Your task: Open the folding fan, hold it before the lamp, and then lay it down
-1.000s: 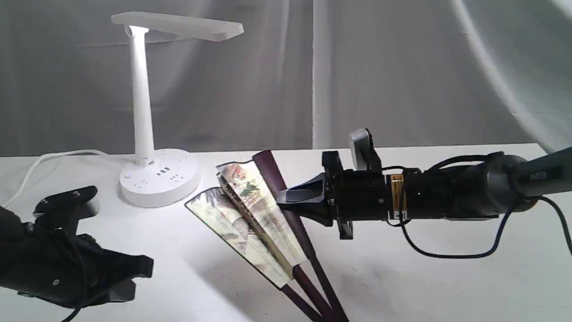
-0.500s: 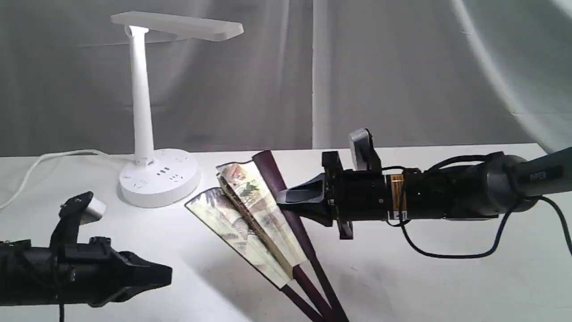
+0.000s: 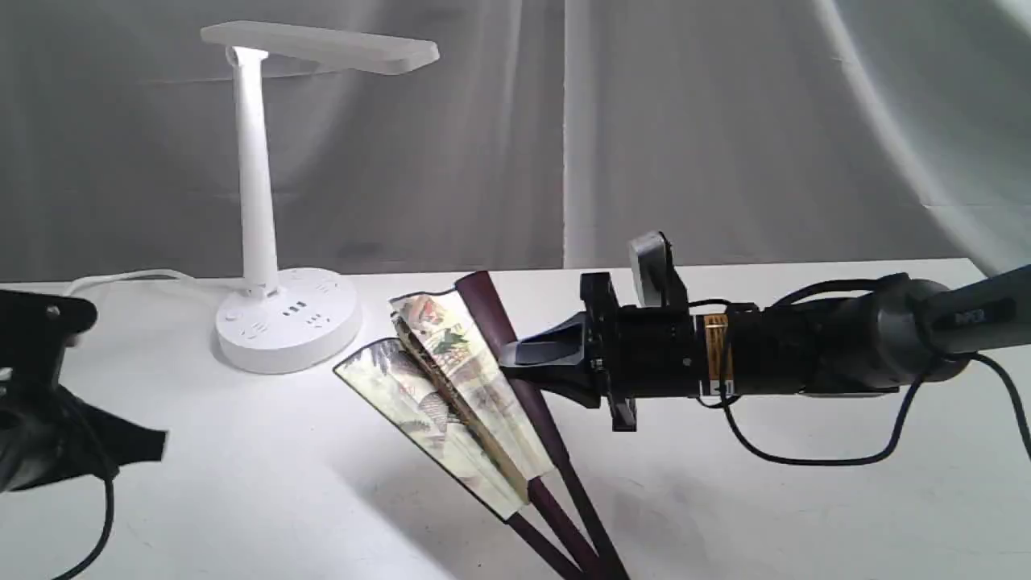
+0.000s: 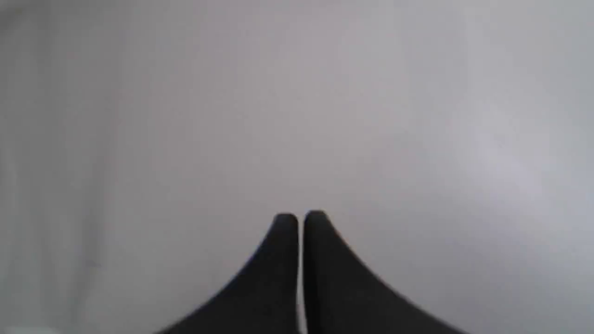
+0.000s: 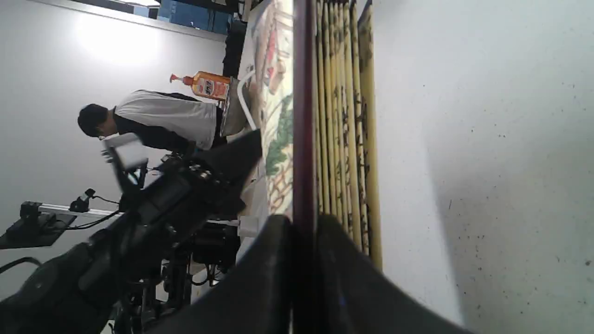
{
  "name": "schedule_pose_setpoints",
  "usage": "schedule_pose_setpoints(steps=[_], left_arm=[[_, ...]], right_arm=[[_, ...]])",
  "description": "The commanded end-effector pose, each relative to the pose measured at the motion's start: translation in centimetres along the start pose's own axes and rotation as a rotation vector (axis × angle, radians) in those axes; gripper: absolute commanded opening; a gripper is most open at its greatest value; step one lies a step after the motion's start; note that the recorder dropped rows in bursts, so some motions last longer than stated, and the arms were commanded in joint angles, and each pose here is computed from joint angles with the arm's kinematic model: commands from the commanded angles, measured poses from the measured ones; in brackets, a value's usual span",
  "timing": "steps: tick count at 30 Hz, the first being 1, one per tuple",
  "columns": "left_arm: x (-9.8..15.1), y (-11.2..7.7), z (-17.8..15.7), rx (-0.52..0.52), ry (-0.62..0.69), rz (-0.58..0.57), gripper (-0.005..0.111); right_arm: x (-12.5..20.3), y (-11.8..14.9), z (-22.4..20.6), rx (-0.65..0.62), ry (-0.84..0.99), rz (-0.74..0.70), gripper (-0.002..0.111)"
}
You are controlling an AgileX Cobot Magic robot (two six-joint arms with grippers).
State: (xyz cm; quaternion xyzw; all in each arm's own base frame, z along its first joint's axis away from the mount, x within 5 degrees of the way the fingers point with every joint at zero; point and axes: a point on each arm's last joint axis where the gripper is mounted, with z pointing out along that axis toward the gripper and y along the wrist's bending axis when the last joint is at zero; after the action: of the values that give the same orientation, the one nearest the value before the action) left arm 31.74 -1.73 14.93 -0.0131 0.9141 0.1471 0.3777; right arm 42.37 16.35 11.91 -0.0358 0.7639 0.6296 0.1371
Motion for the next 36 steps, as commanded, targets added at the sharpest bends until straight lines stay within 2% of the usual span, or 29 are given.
schedule_pose_setpoints(steps=[1,2,4,8,10,11,12,14,15,16,19,20,21,23,25,27,28,30,33,35,36], left_arm=[[-1.4,-0.1,-2.9,-0.265,-0.145,0.018,0.0],[-1.6,-0.4,-3.4,-0.286,-0.18,0.03,0.0],[-1.5,-2.6,-4.6,-0.23,-0.3,0.073,0.0],[0.0,-6.9,-6.2,0.017,-0.456,0.259,0.0],[1.0,-8.6,-6.9,0.141,-0.492,0.421,0.0],[1.5,-9.3,-7.0,0.206,-0.485,0.51,0.0],[1.9,-9.8,-6.9,0.266,-0.434,0.54,0.0],[2.2,-10.2,-6.7,0.327,-0.262,0.36,0.0],[2.1,-9.9,-6.3,0.325,-0.164,0.223,0.0],[2.2,-9.7,-6.0,0.341,-0.072,0.143,0.0],[2.3,-8.4,-4.9,0.429,0.089,0.051,0.0],[2.4,-7.9,-4.6,0.431,0.118,-0.001,0.0],[2.4,-7.2,-4.2,0.419,0.107,0.066,0.0],[2.8,-5.4,-3.4,0.326,0.129,0.058,0.0],[3.1,-3.4,-2.7,0.187,0.141,0.096,0.0],[2.7,-2.7,-2.5,0.141,0.129,0.198,0.0],[2.3,-2.7,-2.4,0.156,0.11,0.275,0.0],[1.7,-3.6,-2.6,0.25,0.076,0.293,0.0],[1.6,-6.0,-3.5,0.525,0.03,0.264,0.0],[1.8,-6.8,-4.0,0.629,0.065,0.108,0.0],[1.8,-7.0,-4.2,0.649,0.089,0.027,0.0]], right_arm=[[-0.2,0.6,-0.4,-0.02,-0.01,-0.007,0.0],[-0.2,0.6,-0.4,-0.02,-0.01,-0.007,0.0],[-0.2,0.6,-0.4,-0.02,-0.01,-0.012,0.0],[-0.1,0.6,-0.4,-0.015,-0.001,-0.02,0.0],[-0.1,0.5,-0.4,-0.012,0.004,-0.024,0.0],[-0.1,0.5,-0.4,-0.012,0.004,-0.03,0.0],[-0.1,0.5,-0.4,-0.011,0.006,-0.029,0.0],[0.0,0.5,-0.4,-0.009,0.009,-0.031,0.0],[0.0,0.5,-0.4,-0.007,0.012,-0.032,0.0],[0.0,0.5,-0.4,-0.007,0.012,-0.032,0.0],[0.1,0.4,-0.4,-0.001,0.024,-0.037,0.0],[0.1,0.4,-0.4,0.002,0.028,-0.039,0.0],[0.2,0.4,-0.4,0.005,0.034,-0.041,0.0],[0.2,0.3,-0.4,0.007,0.036,-0.04,0.0],[0.2,0.3,-0.4,0.007,0.036,-0.04,0.0],[0.2,0.4,-0.4,0.002,0.028,-0.037,0.0],[0.1,0.4,-0.4,0.0,0.024,-0.033,0.0],[0.1,0.4,-0.4,-0.002,0.02,-0.031,0.0],[0.1,0.4,-0.4,-0.002,0.021,-0.033,0.0],[0.1,0.4,-0.4,-0.004,0.017,-0.032,0.0],[0.1,0.4,-0.4,-0.004,0.017,-0.032,0.0]])
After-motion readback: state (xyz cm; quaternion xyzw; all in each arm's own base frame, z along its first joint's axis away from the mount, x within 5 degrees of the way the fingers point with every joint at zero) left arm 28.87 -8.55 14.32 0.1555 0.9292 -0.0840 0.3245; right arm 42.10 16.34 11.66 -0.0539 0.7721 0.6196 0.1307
